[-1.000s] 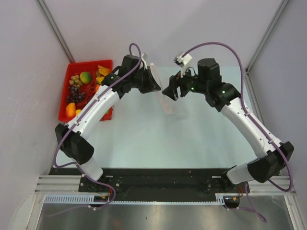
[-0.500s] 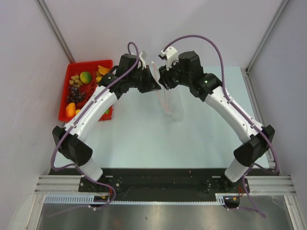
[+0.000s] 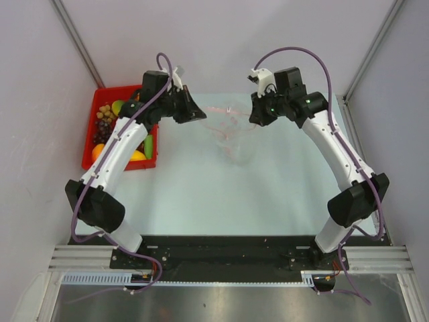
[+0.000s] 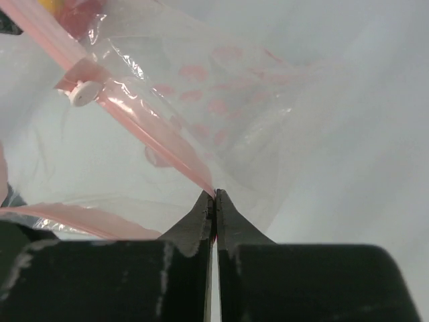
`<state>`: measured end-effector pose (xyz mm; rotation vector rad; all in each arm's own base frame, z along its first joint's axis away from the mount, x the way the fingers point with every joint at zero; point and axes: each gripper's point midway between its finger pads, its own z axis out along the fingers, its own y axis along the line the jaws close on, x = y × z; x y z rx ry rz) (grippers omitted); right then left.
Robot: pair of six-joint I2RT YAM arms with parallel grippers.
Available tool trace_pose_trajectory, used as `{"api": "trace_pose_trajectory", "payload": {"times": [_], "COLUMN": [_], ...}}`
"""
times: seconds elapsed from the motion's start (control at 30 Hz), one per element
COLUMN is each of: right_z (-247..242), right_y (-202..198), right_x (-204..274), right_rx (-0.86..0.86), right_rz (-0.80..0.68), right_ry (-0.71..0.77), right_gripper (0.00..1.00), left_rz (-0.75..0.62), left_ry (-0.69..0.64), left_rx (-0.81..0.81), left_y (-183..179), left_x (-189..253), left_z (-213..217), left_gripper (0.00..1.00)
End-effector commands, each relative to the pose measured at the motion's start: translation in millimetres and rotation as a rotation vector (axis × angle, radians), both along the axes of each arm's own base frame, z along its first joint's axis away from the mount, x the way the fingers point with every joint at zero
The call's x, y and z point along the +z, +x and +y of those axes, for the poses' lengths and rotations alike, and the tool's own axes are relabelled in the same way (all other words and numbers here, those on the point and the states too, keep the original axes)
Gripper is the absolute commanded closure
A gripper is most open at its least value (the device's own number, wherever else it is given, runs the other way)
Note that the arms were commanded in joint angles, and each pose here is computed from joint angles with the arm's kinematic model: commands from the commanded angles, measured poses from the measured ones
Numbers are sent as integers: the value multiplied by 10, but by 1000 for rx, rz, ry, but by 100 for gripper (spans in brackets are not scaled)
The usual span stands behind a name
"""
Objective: Place the food in the zip-top bag and seal the zipper
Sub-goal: Open the zipper of the food storage bag, then pick up the fake lobster from the bin.
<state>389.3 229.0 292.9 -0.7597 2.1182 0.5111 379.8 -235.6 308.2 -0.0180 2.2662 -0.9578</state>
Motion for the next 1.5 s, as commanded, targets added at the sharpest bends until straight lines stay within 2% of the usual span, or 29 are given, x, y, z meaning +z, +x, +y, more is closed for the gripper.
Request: {"api": "trace_pose_trajectory", "payload": {"times": [0.0,0.17,0.27,0.3,0.33,0.47,0.53,0.6,0.63,0.67,0.73,0.9,1.07,1.1,1.2,1.23,1.47], "right_z": [-189,-371,-372,-304,-243,143,217,247,244,259,231,300,418,447,562,585,625], "right_y": [-384,-470,-529,-552,-563,-571,-554,-491,-463,-406,-333,-221,-166,-156,-183,-175,-104], "right_x": [136,204,266,277,277,230,200,155,144,119,118,127,257,269,428,495,533], "right_rx": [58,53,52,77,76,138,138,112,102,88,67,57,77,82,108,107,102], "right_rz": [27,60,115,122,140,184,208,242,248,258,262,287,281,290,305,306,329], "right_ry": [-7,-1,94,121,151,252,285,327,334,347,364,420,474,488,547,575,623], "right_gripper": [100,100,100,100,100,100,100,100,100,100,100,100,100,100,100,100,100], "left_rz": [-143,-148,-148,-149,-176,-211,-191,-194,-191,-198,-247,-286,-283,-265,-239,-232,-147], "left_ry": [37,93,84,89,91,111,120,83,72,60,54,52,230,300,360,427,541], "left_rx": [-103,-107,-234,-268,-316,-393,-401,-401,-389,-348,-297,-40,209,276,303,336,371], "left_y": [-1,123,97,59,31,-31,-44,-35,-35,38,80,394,690,745,851,901,1156], "left_x": [93,-155,-275,-297,-281,-329,-359,-274,-258,-218,-70,69,-149,-224,-353,-391,-864], "left_z": [14,117,-22,-85,-134,-174,-75,106,193,387,612,1623,2633,2856,3147,3296,3600], "left_gripper": [100,100,99,96,87,72,55,42,18,1,0,0,1,1,6,7,20]}}
